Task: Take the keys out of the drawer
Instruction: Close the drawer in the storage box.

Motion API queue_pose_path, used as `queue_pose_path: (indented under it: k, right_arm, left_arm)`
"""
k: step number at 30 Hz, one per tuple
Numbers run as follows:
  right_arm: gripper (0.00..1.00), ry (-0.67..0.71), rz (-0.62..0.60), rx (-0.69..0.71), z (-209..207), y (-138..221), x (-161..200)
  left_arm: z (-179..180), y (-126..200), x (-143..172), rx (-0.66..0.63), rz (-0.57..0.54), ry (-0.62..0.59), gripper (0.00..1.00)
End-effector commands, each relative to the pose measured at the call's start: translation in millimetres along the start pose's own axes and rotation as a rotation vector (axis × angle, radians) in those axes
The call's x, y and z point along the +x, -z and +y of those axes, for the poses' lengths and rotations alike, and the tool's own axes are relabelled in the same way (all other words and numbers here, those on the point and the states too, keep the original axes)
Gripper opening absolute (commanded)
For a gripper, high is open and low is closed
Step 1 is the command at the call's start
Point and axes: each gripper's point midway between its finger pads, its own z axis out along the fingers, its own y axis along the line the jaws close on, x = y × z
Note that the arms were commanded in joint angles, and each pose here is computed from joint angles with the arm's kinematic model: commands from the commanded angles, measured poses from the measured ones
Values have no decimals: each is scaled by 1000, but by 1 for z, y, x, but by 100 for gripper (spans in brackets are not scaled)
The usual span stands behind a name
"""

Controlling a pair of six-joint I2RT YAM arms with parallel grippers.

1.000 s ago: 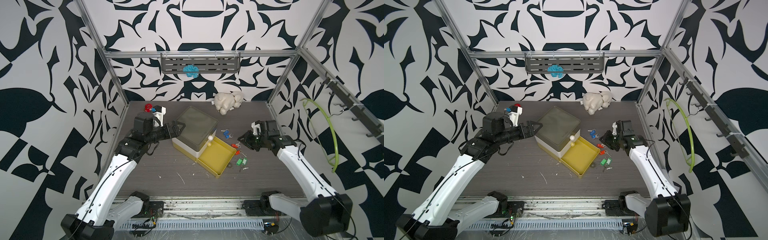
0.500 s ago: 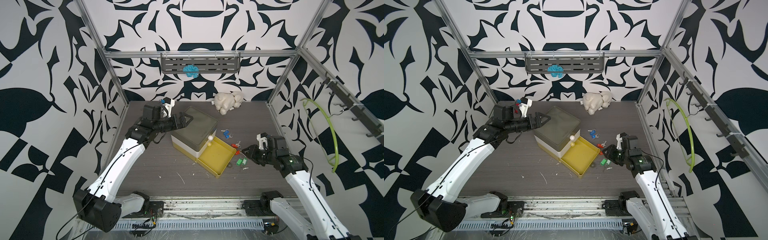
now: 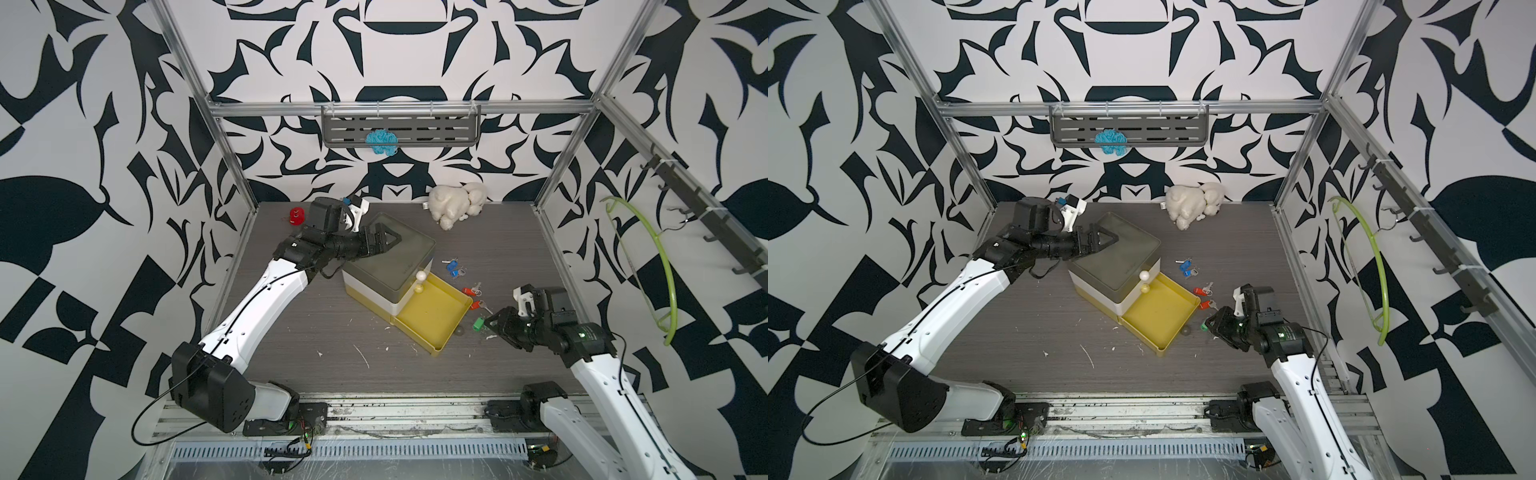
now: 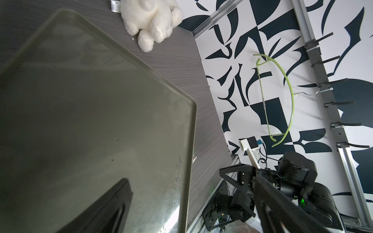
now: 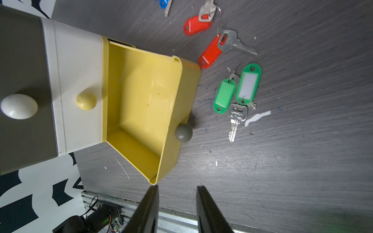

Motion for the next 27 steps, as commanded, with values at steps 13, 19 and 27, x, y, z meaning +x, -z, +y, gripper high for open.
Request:
queue_pose_path:
  k: [13, 19, 27]
  right_arm:
    - [37, -106, 73, 51, -26, -31, 12]
    - [37, -130, 60, 44, -24, -45, 0]
    - [37, -133, 70, 56, -25, -61, -11]
  left_arm:
    - [11, -14, 21, -3, 68, 46, 99]
    - [22, -16, 33, -25, 90, 72, 99]
    - [29, -17, 40, -39, 100, 89, 99]
